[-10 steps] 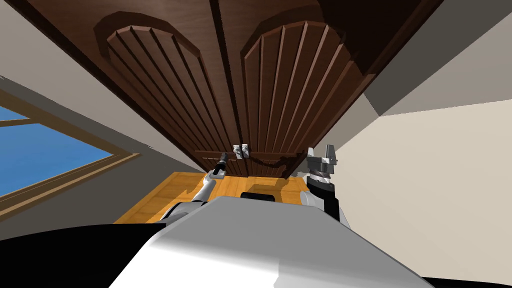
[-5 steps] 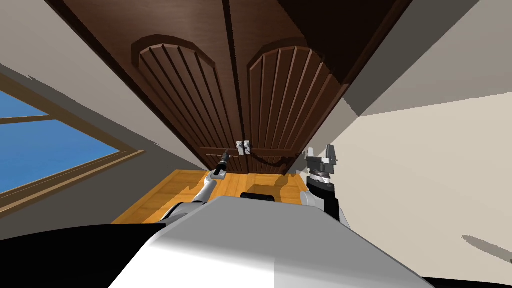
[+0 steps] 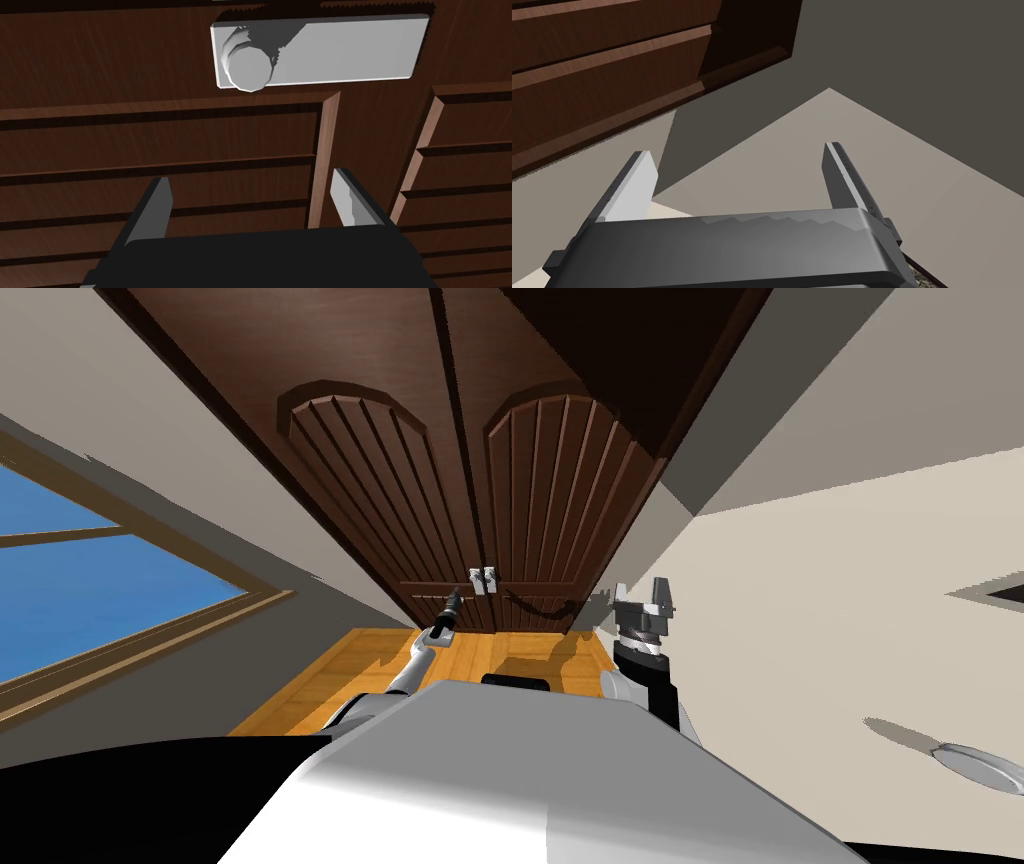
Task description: Pull the door open
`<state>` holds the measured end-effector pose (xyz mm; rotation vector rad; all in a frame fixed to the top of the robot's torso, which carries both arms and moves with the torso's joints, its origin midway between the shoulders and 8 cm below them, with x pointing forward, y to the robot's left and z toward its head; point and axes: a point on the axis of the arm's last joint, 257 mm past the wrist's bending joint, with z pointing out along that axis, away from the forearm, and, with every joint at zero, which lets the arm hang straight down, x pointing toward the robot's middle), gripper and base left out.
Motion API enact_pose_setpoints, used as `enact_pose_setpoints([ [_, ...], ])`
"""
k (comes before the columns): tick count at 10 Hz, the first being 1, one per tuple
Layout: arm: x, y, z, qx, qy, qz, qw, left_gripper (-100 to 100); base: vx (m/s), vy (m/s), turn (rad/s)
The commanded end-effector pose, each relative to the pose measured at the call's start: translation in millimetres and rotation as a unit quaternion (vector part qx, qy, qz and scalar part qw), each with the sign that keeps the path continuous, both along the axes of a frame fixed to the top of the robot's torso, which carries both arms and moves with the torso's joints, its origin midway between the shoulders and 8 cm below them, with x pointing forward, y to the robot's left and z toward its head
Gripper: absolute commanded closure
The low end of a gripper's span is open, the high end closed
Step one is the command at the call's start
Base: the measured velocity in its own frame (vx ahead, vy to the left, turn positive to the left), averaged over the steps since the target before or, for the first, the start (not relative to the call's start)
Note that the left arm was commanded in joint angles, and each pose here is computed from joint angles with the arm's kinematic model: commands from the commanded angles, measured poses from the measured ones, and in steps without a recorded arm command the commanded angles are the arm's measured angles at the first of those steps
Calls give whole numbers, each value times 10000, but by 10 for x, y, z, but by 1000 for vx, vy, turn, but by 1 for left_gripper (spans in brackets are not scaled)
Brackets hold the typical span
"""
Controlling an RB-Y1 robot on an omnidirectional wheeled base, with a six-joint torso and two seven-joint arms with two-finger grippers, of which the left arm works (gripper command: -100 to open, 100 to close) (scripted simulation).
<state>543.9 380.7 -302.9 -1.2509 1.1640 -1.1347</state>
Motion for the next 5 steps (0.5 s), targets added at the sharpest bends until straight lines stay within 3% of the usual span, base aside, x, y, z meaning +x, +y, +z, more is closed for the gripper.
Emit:
enact_pose_setpoints([
  [1, -93, 268, -92, 69, 120, 209, 9997, -100, 18, 124, 256],
  [3, -192, 492, -156, 129, 205, 389, 9989, -100, 75, 112, 71],
  [5, -182, 483, -149, 128, 191, 389, 9990, -100, 140, 58, 2],
])
